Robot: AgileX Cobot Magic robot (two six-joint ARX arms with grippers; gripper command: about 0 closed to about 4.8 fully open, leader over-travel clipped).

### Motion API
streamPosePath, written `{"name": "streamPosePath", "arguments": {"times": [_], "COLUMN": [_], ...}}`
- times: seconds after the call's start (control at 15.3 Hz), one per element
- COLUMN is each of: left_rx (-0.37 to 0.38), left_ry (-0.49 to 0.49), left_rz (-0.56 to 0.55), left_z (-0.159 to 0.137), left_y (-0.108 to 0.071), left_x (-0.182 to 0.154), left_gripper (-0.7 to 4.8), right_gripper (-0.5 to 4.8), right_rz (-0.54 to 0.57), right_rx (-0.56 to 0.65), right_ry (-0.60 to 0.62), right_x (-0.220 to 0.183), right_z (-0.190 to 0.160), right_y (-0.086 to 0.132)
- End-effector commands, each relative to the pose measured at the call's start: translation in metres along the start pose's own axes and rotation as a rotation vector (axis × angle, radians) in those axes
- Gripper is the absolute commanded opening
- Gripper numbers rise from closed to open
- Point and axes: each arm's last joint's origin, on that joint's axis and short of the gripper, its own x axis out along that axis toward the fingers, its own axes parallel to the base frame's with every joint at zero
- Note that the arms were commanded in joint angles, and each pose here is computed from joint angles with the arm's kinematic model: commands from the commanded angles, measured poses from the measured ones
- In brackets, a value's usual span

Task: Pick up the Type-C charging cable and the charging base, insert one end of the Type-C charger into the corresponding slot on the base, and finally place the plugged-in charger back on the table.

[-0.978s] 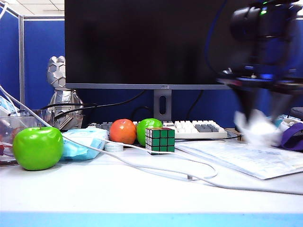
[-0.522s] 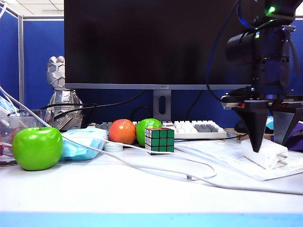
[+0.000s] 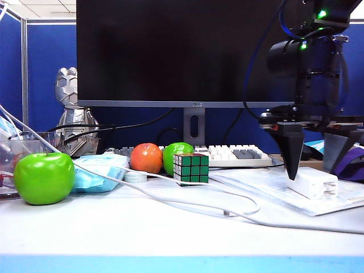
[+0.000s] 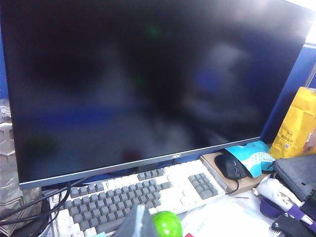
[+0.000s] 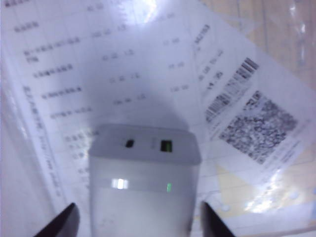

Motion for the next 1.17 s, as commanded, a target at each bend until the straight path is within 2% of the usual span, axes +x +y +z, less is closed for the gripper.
{"name": "streamPosePath", "arguments": {"times": [0.07,0.46,0.52,0.65,0.72,0.78,0.85,0.98,1.17], "left_rx": [0.004,0.004,0.004,0.004,0.004,0.003,0.002,0.001,0.002], "left_ry": [-0.018,-0.017,-0.017,-0.017,-0.017,-0.016,-0.012,-0.008,-0.005], "left_rz": [-0.009,-0.009,-0.009,-0.008,-0.008,-0.009,-0.009,-0.026,-0.051], "left_z": [0.003,0.003,0.003,0.003,0.003,0.003,0.002,0.002,0.002], "left_y": [-0.001,-0.001,-0.001,-0.001,-0.001,-0.001,-0.001,-0.002,-0.003], "left_x": [-0.001,-0.001,-0.001,-0.001,-0.001,-0.001,-0.001,-0.001,-0.001], "left_gripper": [-0.03,-0.03,-0.03,-0.03,-0.03,-0.03,-0.03,-0.03,-0.03], "right_gripper": [3.28,3.26,2.85,0.75,0.00,-0.01,-0.01,-0.01,-0.01], "right_rz": [0.006,-0.005,-0.006,-0.005,0.002,0.056,0.136,0.178,0.255], "right_rx": [0.099,0.114,0.114,0.113,0.107,0.084,0.039,0.024,-0.033], "right_ry": [-0.027,0.047,0.049,0.047,0.042,0.035,0.003,-0.101,-0.480], "right_x": [-0.003,0.021,0.022,0.021,0.021,0.019,0.001,-0.036,-0.145], "right_z": [0.003,0.004,0.004,0.004,0.004,0.006,0.011,0.012,-0.018], "right_y": [0.000,0.001,0.001,0.001,0.001,0.003,0.005,0.005,0.000]}}
